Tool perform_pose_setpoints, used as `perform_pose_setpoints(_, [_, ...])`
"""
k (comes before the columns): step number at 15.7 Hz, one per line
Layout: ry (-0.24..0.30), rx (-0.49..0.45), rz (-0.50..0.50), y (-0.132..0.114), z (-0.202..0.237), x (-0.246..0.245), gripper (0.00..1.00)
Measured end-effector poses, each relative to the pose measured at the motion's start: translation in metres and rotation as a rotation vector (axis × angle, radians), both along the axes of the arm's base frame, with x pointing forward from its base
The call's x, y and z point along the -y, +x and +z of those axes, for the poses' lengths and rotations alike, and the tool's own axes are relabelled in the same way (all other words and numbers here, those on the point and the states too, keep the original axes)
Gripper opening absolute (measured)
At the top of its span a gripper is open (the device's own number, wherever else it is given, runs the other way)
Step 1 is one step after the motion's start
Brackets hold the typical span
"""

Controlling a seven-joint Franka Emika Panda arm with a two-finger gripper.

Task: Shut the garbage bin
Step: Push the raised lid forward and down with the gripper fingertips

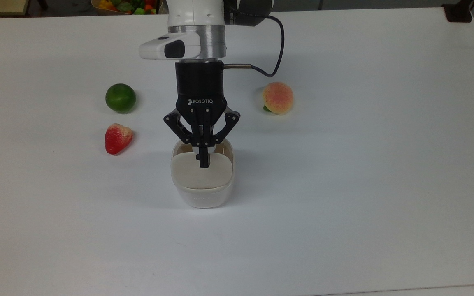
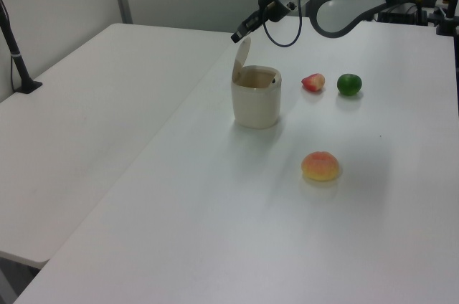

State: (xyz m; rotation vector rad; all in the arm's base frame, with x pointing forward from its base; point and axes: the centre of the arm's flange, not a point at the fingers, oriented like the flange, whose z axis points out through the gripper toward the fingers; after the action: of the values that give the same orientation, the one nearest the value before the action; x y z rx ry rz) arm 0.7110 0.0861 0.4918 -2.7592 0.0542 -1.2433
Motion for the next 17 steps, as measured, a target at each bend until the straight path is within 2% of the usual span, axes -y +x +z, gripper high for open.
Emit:
perform_pose_setpoints(11, [-0.01,-0.054,-0.011,-0.008,-0.007,0.009,0.0])
perform_pose_setpoints(17, [-0.017,-0.129,-0.022,-0.015,-0.005,0.018,0.0])
